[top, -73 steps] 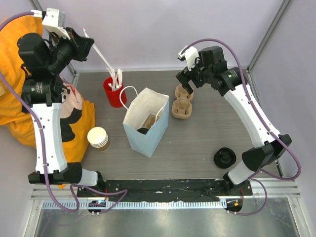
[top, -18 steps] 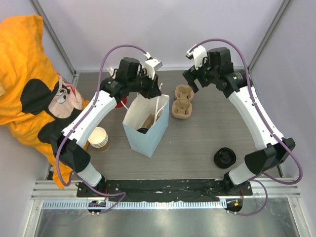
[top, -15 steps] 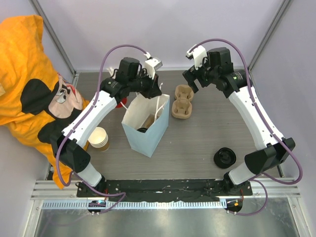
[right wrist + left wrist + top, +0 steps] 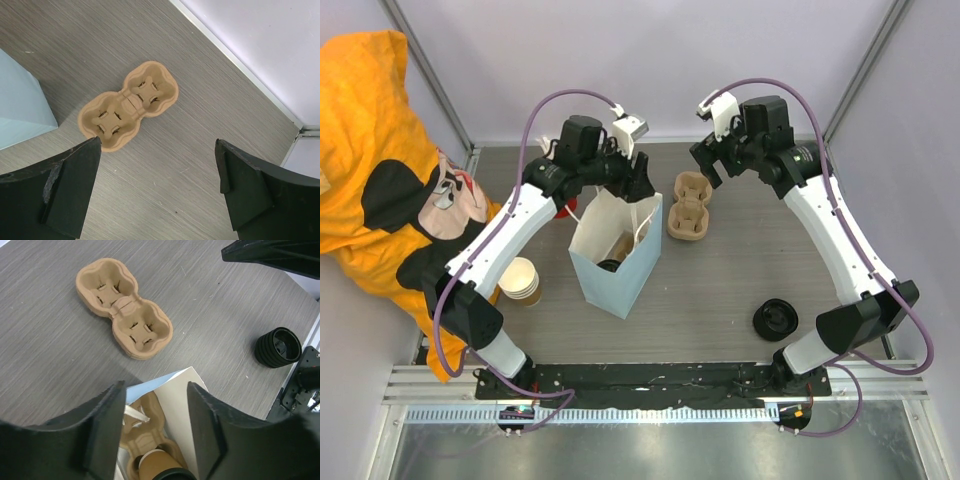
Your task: Pack the takeout coffee
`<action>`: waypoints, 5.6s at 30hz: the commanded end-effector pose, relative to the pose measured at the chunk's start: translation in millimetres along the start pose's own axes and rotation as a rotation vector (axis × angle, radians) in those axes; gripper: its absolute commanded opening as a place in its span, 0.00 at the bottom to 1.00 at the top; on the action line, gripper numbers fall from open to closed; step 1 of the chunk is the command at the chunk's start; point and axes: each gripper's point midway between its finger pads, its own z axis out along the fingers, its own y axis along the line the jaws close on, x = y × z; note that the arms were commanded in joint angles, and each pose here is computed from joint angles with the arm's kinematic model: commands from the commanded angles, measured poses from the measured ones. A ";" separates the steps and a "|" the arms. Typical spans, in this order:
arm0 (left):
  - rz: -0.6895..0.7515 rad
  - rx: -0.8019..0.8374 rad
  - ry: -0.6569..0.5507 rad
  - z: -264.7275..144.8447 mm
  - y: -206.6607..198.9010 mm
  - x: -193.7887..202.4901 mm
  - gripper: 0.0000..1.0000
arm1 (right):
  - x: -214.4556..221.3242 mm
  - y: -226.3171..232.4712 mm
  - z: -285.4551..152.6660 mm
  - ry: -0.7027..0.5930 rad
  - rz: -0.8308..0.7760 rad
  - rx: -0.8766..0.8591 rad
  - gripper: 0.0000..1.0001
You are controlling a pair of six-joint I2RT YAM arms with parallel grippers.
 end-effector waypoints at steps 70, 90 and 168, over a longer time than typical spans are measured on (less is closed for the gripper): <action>0.182 -0.171 -0.037 -174.0 29.1 -3.4 0.58 | -55.6 123.3 -100.4 -0.444 -0.461 -0.845 0.90; 0.159 -0.166 0.004 -168.8 33.9 4.2 0.41 | -64.2 187.0 -98.8 -0.561 -0.512 -1.063 0.65; 0.339 -0.213 -0.034 -102.6 47.0 -50.4 0.00 | -74.1 209.8 -97.3 -0.462 -0.469 -1.011 0.50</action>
